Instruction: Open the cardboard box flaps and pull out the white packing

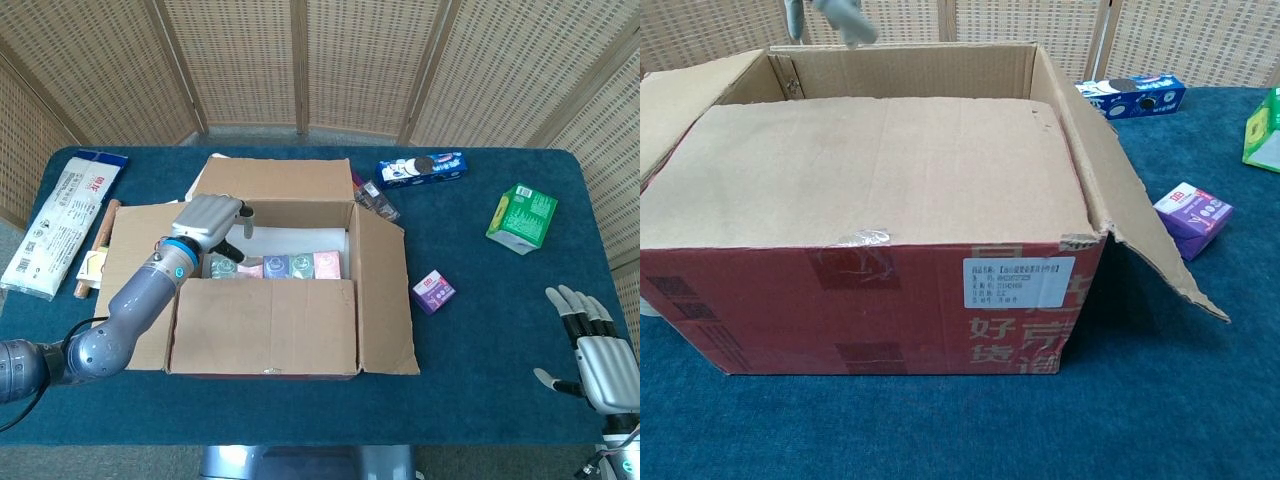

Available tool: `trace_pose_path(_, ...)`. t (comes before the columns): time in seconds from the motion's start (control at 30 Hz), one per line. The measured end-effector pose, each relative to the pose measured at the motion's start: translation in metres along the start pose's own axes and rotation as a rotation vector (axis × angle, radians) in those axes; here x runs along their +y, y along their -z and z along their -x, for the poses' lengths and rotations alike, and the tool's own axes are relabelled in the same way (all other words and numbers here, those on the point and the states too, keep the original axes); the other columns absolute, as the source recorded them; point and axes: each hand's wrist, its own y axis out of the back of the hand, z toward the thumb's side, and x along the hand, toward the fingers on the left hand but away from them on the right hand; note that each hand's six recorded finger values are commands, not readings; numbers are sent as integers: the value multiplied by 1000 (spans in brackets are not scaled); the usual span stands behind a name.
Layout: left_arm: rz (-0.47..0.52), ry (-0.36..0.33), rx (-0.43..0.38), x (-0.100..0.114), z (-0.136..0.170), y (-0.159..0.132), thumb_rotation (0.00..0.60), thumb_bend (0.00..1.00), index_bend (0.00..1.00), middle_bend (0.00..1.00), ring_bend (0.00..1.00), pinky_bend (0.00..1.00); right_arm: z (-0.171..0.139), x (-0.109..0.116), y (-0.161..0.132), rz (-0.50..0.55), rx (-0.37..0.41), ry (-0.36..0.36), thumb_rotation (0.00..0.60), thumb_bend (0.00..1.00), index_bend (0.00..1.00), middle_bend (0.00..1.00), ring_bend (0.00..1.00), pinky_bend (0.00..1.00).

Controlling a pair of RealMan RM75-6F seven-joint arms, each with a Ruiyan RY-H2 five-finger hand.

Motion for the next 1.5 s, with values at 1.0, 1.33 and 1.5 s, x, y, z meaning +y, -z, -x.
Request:
trace_pose_path(1.0, 47, 166, 25, -50, -7, -27, 211, 0, 525, 433, 284, 532, -2, 1, -2, 19, 14, -6, 600, 0, 0, 0, 0, 0)
trace_pose_path(1.33, 85, 251, 20, -61, -3, -33, 204, 0, 527, 432, 283, 544, -2, 3, -2, 25, 16, -2, 600, 0, 0, 0, 0, 0)
trace_pose_path(1.5, 102, 300, 8, -61, 3, -39, 212, 0, 527, 434, 281, 545, -3, 3, -3, 25, 18, -2, 600, 0, 0, 0, 0, 0)
